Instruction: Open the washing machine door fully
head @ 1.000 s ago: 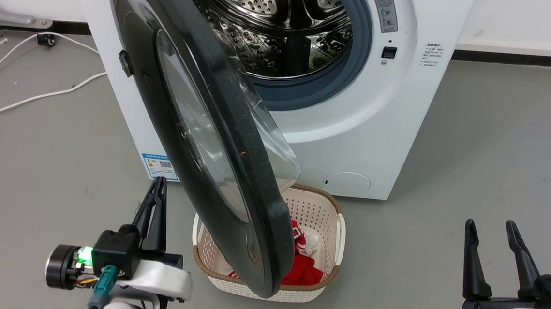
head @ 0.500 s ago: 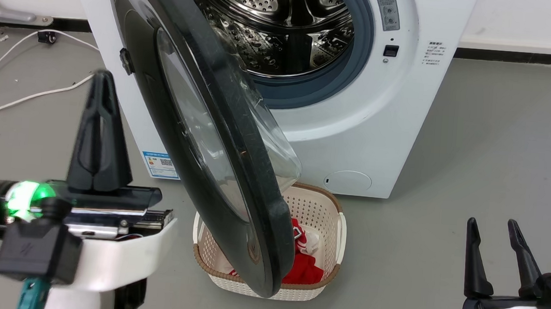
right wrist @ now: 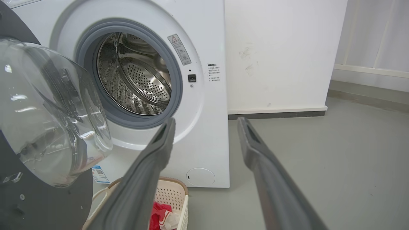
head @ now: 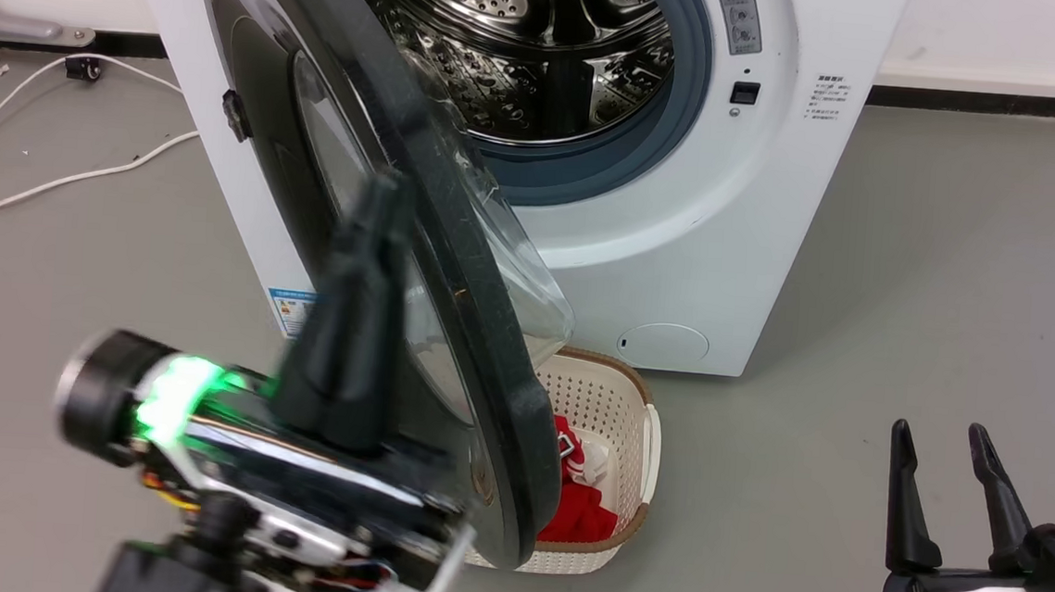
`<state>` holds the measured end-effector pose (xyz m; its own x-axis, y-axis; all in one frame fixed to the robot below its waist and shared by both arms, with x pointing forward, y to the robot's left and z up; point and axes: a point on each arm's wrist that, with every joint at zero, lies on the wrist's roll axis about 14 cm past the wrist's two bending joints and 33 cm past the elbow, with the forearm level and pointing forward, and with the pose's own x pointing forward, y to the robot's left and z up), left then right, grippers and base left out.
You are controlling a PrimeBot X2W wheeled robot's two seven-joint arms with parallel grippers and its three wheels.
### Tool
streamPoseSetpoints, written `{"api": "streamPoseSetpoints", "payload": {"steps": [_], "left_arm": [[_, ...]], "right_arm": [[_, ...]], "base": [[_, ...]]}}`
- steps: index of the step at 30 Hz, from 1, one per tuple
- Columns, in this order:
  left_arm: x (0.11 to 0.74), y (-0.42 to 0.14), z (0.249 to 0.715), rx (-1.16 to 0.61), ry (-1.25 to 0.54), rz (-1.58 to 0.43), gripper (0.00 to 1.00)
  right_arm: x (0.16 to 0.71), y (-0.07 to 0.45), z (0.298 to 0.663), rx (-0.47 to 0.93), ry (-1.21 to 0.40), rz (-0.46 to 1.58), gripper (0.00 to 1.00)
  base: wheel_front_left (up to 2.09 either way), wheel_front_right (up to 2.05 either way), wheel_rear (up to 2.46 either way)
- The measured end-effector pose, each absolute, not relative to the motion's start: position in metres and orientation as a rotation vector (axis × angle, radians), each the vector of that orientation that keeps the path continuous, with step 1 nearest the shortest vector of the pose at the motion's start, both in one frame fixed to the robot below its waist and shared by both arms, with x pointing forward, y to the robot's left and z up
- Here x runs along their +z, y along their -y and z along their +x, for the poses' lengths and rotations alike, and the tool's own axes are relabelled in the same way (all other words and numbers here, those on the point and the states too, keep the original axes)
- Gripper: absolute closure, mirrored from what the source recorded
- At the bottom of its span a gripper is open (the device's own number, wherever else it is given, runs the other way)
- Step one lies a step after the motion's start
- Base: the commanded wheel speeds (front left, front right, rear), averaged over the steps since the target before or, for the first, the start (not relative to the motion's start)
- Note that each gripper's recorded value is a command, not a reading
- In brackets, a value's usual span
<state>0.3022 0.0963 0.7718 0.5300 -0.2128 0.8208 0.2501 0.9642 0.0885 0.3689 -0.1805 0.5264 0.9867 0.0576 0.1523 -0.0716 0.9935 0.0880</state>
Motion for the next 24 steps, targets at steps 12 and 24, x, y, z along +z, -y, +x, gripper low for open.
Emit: {"api": "streamPoseSetpoints", "payload": {"steps": [12, 24], "left_arm": [[0.665, -0.019, 0.302, -0.603, 0.592, -0.084, 1.00], [0.546, -0.010, 0.303, -0.627, 0.123, -0.049, 1.00]], "right_arm": [[0.524, 0.177, 0.370, 0.076, 0.143, 0.098, 0.00], [0.519, 0.174, 0.372, 0.083, 0.128, 0.112, 0.00]], "base": [[0.00, 0.00, 0.00], [0.00, 0.00, 0.00]]}}
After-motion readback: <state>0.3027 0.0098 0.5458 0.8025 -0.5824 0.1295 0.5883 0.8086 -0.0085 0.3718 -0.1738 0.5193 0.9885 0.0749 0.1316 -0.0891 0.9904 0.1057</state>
